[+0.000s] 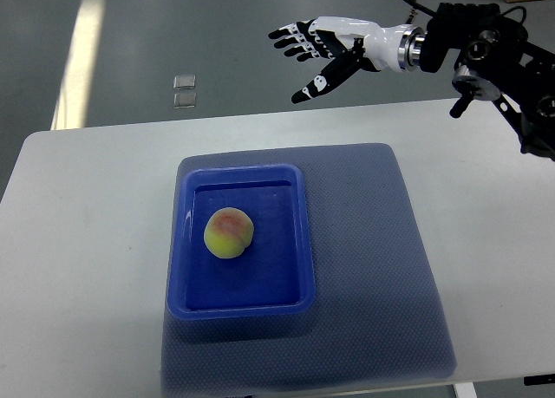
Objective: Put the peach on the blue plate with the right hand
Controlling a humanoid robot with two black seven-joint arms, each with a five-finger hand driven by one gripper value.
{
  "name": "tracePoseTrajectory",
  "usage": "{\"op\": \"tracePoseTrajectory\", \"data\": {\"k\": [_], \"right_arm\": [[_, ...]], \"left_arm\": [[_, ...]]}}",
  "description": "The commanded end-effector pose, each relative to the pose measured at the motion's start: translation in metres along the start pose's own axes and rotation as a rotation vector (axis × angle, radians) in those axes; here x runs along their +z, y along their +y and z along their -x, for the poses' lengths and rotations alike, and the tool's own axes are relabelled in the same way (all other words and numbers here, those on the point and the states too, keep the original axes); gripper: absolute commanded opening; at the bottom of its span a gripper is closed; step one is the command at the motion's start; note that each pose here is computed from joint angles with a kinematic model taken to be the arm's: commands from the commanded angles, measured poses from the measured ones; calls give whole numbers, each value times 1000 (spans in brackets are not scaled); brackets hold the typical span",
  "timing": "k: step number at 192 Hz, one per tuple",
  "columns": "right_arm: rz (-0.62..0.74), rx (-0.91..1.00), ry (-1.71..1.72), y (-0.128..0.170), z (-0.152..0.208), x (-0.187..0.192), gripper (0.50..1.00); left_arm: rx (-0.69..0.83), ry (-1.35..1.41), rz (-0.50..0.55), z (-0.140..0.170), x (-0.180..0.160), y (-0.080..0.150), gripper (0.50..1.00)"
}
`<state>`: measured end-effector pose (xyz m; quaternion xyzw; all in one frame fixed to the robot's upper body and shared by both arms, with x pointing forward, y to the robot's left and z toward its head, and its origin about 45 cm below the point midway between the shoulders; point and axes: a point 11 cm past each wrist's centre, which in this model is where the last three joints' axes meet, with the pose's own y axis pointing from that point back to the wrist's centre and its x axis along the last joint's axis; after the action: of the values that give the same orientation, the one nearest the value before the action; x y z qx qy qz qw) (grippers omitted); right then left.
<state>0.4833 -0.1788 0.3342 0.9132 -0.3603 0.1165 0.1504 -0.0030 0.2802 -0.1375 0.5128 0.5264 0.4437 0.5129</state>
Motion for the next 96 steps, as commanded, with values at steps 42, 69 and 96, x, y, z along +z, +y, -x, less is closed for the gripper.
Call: {"op": "tracePoseTrajectory", "data": {"k": [42,69,96], "right_arm": [[-392,487,-897,43,-16,98,930],[-471,593,-1178,52,-15,134,930],[-501,596,-1245,42,-2,136,930]], "left_arm": [[-5,-5,-2,1,0,0,1000],[-5,-7,-2,1,0,0,1000],[-5,-5,-2,1,0,0,1000]]}}
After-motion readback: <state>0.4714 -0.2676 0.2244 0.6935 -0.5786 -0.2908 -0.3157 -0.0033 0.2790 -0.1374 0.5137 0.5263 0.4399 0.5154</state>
